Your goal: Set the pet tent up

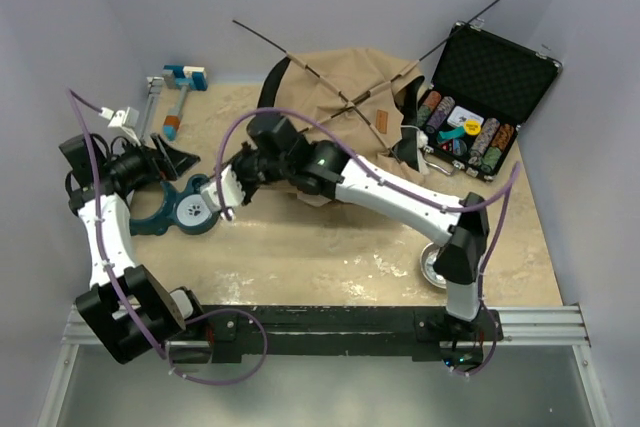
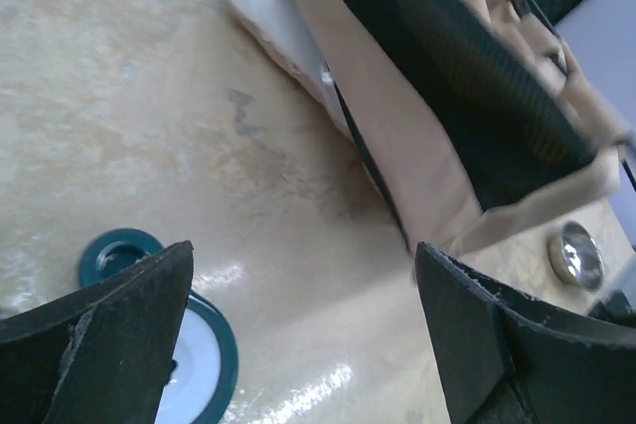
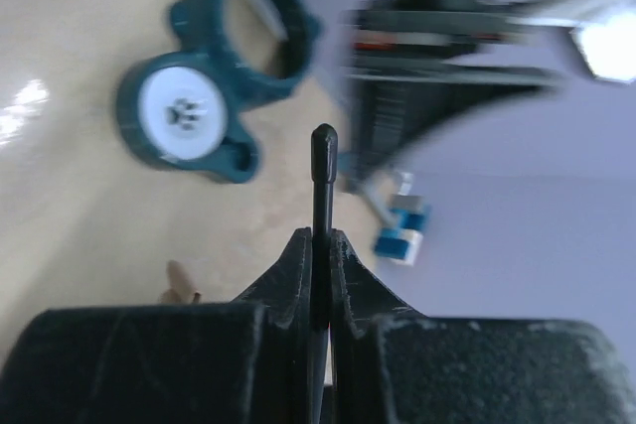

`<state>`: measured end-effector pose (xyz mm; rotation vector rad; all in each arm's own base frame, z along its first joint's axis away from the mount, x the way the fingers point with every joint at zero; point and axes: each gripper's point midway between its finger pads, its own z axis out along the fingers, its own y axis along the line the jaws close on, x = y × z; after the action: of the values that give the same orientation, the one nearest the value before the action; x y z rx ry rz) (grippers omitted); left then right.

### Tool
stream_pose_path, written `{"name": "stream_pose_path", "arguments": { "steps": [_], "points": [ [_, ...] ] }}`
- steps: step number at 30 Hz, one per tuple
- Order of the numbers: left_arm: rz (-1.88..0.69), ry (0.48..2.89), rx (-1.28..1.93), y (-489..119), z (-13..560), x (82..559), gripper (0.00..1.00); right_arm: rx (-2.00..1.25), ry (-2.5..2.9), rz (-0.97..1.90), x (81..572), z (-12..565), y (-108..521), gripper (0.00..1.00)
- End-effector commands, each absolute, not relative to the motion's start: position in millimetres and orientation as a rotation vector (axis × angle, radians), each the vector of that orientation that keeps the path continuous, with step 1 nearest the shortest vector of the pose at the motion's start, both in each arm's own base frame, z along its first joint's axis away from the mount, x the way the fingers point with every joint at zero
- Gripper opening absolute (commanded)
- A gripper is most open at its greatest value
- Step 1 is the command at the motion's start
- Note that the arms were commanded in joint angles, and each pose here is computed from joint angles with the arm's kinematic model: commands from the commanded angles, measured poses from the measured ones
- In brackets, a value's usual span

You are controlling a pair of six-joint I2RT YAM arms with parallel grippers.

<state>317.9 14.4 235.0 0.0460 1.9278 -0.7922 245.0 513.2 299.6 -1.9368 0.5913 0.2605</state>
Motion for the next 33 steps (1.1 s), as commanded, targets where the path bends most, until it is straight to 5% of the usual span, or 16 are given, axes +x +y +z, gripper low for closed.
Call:
{"name": "stream_pose_path", "arguments": {
  "steps": [1,13,33],
  "points": [
    [-0.847,1.661,0.276,-9.5,264.3,307.1,0.95,-1.656,0.642,0.138,280.5,409.3,479.4,0.0],
    [-0.735,1.272,0.573,-87.5,290.0,263.6,0.92,-1.4,0.648,0.058,295.5,498.8,430.5,0.0],
    [-0.852,1.122,0.542,-141.9,333.9,290.1,0.78,-1.284,0.654,0.013,297.2,518.8,398.5,0.0]
  ]
}}
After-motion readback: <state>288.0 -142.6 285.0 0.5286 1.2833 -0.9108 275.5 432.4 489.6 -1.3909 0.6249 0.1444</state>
